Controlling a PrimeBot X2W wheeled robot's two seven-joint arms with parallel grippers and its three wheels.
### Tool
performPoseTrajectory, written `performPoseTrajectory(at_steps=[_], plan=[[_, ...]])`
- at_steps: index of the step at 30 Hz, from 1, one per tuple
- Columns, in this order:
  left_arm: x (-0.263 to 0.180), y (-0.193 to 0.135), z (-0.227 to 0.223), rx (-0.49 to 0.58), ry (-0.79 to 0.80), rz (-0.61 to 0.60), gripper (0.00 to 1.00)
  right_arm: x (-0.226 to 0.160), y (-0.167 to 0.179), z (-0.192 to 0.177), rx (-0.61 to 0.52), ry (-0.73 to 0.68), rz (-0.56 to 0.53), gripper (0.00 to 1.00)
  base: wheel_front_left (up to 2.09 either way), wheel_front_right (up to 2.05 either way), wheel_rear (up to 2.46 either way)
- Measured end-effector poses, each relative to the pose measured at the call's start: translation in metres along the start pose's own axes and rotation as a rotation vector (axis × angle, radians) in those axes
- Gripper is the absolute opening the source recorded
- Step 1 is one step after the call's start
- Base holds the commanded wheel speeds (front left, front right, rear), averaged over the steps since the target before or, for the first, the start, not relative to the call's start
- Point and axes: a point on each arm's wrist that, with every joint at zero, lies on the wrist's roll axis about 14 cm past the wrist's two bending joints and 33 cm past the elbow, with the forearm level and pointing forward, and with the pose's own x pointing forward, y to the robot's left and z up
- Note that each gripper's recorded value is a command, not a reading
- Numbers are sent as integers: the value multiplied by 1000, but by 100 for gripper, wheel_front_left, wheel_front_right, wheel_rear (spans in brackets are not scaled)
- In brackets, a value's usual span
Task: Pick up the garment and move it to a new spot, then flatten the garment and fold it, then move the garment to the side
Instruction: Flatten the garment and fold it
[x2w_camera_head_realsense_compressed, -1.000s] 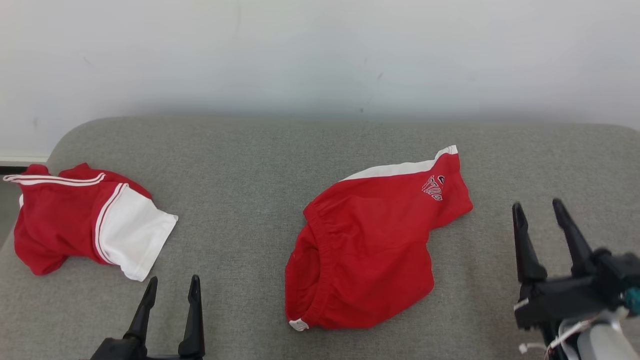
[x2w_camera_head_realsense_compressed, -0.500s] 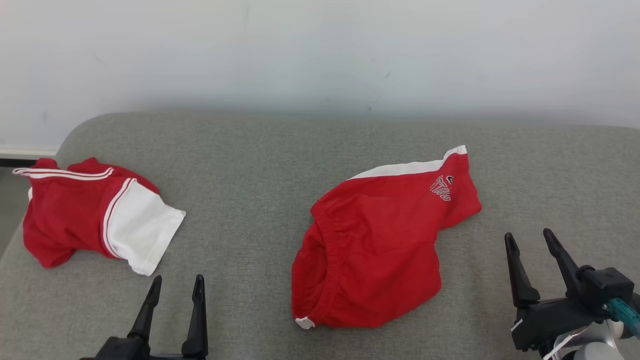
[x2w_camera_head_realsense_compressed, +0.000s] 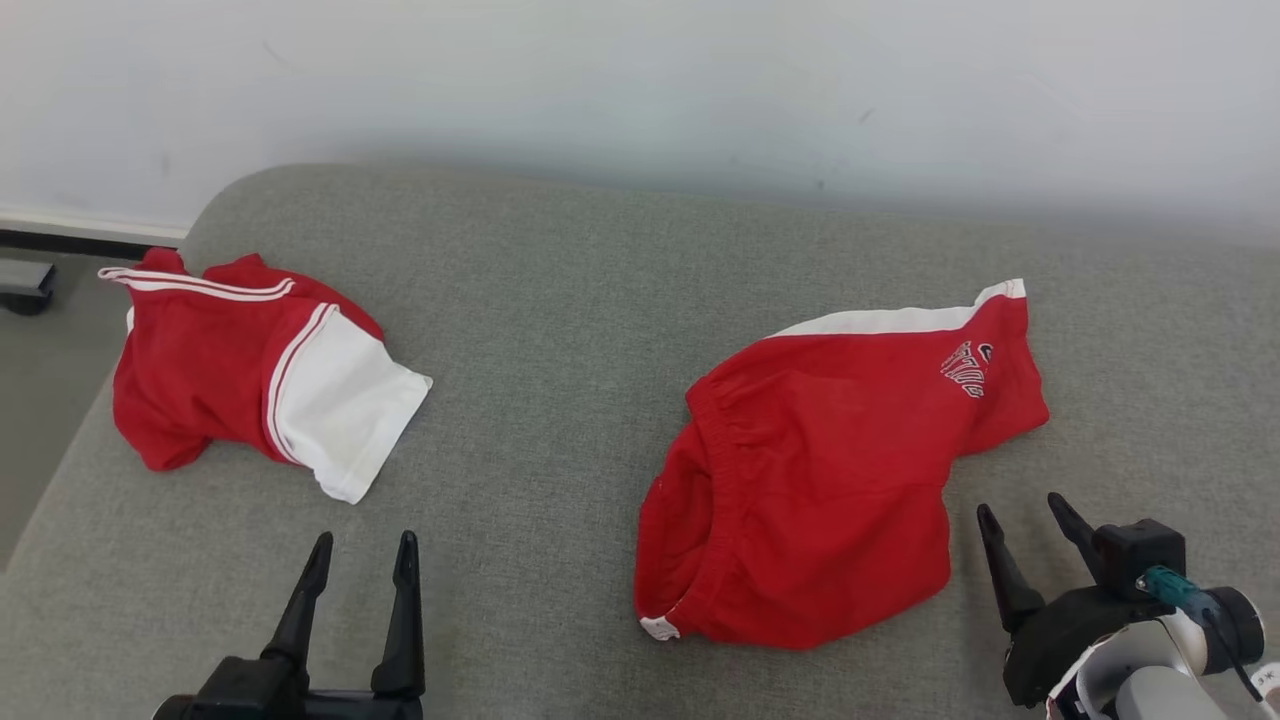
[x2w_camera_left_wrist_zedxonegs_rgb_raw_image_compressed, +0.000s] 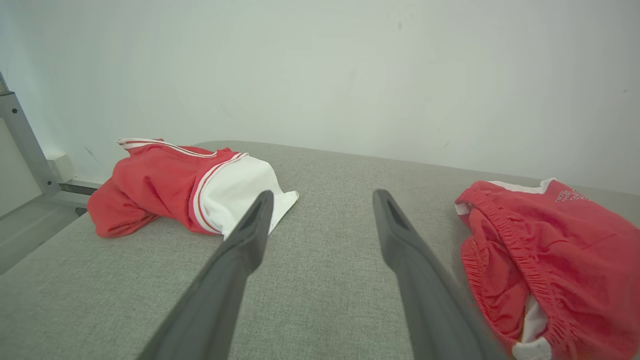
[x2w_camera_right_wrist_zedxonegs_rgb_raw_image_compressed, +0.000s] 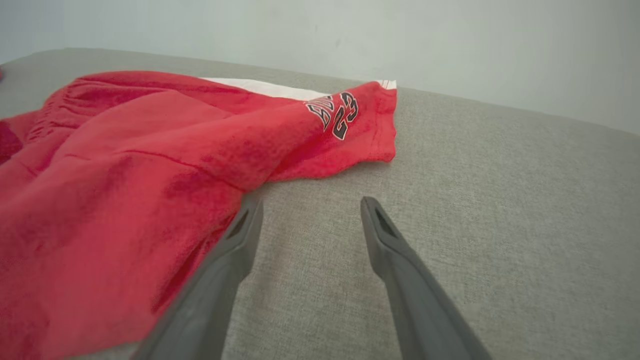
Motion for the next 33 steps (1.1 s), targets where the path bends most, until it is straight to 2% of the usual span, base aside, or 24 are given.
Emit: performPoseTrajectory(at_steps=[15,16,17,18,19,25,33], plan=[[-3,17,-2,9,12,57,100,22,52,-37,-21,128,148,100,0,0,0],[-3,18,-2,9,11,58,100,22,54,-38,-25,132,155,96,0,0,0],[-3,18,-2,9,11,59,100,22,56,-39,-22,138,158,75,0,0,0],[-3,18,-2,8,10,60,100,22,57,-40,-18,141,162,27,0,0,0],[-3,18,-1,8,8,60,100,21,59,-41,-17,146,165,0,0,0,0],[-3,16,0,6,1,59,100,17,52,-39,15,131,141,0,0,0,0],[1,5,0,-3,-3,24,100,-2,-13,-17,19,32,-17,0,0,0,0]])
